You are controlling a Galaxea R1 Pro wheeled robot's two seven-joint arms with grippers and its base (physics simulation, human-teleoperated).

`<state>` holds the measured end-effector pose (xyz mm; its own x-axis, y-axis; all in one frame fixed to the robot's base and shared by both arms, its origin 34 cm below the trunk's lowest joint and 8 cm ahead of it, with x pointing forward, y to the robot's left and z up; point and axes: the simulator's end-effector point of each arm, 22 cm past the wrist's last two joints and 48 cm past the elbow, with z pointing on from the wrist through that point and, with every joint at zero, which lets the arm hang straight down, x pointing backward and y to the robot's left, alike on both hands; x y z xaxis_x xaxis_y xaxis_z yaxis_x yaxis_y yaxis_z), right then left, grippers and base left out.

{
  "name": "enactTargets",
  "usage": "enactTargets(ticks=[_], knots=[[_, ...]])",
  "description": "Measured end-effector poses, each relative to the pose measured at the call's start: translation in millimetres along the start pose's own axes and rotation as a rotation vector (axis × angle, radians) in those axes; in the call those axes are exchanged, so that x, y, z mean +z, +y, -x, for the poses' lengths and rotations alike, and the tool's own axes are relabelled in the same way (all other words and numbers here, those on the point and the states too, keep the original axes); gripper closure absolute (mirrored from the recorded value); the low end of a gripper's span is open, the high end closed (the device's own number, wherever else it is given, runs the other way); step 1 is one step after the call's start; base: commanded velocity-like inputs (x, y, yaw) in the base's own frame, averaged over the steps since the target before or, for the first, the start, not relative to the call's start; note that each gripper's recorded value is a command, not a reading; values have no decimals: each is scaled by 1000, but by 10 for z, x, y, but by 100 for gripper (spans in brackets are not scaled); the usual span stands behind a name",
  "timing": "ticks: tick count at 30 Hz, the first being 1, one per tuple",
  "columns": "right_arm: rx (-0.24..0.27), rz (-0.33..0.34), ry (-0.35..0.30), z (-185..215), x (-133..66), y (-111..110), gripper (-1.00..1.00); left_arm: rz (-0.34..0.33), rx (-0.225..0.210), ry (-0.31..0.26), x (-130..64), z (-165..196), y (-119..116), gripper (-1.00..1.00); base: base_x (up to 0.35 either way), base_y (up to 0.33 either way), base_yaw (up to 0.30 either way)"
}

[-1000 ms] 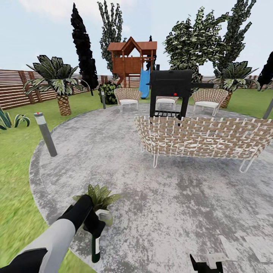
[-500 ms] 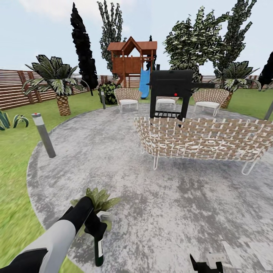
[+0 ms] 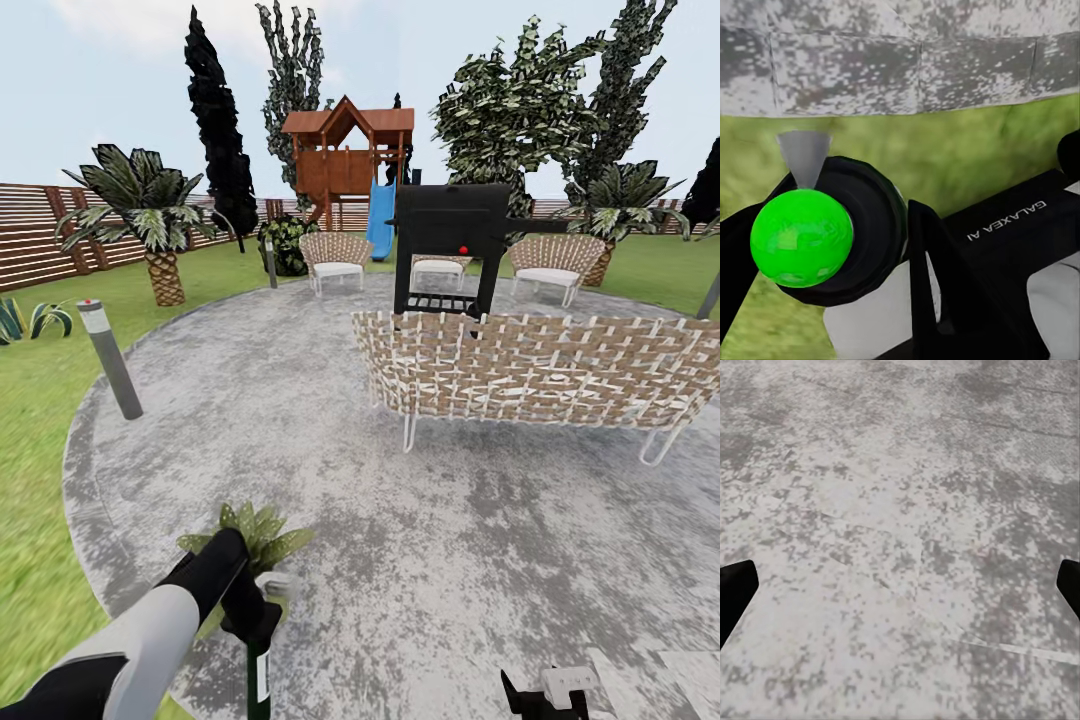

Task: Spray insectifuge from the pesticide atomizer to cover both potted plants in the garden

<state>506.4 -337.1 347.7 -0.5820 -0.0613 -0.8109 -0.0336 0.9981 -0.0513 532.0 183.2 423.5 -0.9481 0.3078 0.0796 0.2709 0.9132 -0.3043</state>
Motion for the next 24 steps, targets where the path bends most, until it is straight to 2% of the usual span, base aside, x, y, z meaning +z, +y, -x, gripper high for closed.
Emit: enactTargets(ticks=[3, 7, 21, 24], knots=[[0, 0, 0, 2, -1, 1, -100, 1, -6, 6, 4, -35, 39, 100, 224, 0, 0], [0, 1, -1, 4, -1, 4, -100, -10, -4, 13, 35, -52, -20, 100, 272, 0, 57], [1, 2, 0, 0, 1, 6, -100, -19, -4, 27, 78, -93, -53, 100, 12, 0, 266], [1, 1, 0, 0, 0, 5, -100, -29, -7, 25, 79, -84, -82, 100, 0, 0, 73]])
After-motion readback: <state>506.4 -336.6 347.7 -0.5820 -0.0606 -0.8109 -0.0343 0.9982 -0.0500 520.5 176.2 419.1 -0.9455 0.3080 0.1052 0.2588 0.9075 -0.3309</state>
